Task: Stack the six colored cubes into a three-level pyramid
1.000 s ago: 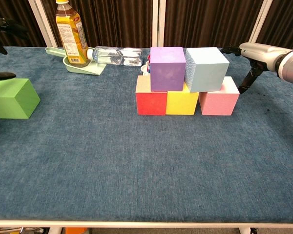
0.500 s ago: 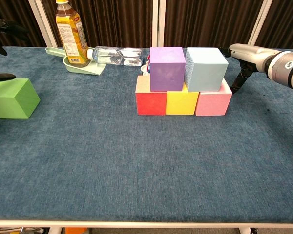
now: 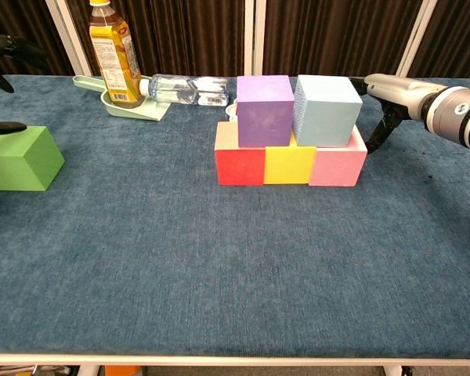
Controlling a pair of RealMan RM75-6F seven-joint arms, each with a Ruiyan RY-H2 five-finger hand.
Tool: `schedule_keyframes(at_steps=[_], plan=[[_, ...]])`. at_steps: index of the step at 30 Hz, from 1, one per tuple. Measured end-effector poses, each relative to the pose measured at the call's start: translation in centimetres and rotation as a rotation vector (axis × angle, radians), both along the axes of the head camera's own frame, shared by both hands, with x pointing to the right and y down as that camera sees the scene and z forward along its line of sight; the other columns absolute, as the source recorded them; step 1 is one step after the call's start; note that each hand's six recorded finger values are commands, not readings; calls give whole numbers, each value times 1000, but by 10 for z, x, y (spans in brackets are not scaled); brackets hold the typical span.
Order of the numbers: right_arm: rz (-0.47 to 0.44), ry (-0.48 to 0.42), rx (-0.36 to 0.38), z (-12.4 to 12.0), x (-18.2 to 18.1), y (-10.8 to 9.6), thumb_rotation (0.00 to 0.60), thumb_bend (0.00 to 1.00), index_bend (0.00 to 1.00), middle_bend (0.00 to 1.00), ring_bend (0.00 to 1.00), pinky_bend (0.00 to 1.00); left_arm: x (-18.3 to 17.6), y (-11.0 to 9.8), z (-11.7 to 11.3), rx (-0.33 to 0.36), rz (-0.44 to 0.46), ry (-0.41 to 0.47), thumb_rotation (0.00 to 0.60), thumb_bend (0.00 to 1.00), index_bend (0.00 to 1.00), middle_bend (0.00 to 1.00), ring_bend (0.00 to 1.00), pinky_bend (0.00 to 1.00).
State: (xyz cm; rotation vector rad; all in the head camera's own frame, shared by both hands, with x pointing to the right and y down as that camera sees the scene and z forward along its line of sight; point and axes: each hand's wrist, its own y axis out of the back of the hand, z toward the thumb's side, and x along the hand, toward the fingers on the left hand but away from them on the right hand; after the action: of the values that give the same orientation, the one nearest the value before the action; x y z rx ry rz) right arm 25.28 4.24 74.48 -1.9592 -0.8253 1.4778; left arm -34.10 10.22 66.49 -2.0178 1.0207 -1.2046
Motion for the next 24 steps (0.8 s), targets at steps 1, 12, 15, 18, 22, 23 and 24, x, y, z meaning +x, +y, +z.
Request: schedule_keyframes(at_steps=[1,12,15,18,22,23,24], plan=[[0,-1,2,-1,0,0,600,48,0,0,0,0,0,0,0,0,0,0,600,183,114,119,9,259],[16,8,12,-8,12,-3,600,47,0,0,0,0,2,0,0,-1,4,1,600,183,114,120,9,259],[16,2,12,-13,13,-4,600,46,0,5,0,0,3,0,0,-1,3,2,600,182,114,120,9,259],[5,-1,11,-22,15,-6,600,46,0,17,0,0,3,-1,0,-3,4,6,600,183,114,120,9,259],[-19,6,-3,-40,21,-9,600,39,0,27,0,0,5,-1,-1,-7,9,10,600,183,114,120,9,260],[-24,7,-12,-47,23,-9,600,36,0,29,0,0,6,-1,-1,-7,10,11,600,183,114,120,9,259],[-27,8,-20,-53,24,-9,600,34,0,29,0,0,7,-1,-2,-7,11,13,600,183,114,120,9,259]])
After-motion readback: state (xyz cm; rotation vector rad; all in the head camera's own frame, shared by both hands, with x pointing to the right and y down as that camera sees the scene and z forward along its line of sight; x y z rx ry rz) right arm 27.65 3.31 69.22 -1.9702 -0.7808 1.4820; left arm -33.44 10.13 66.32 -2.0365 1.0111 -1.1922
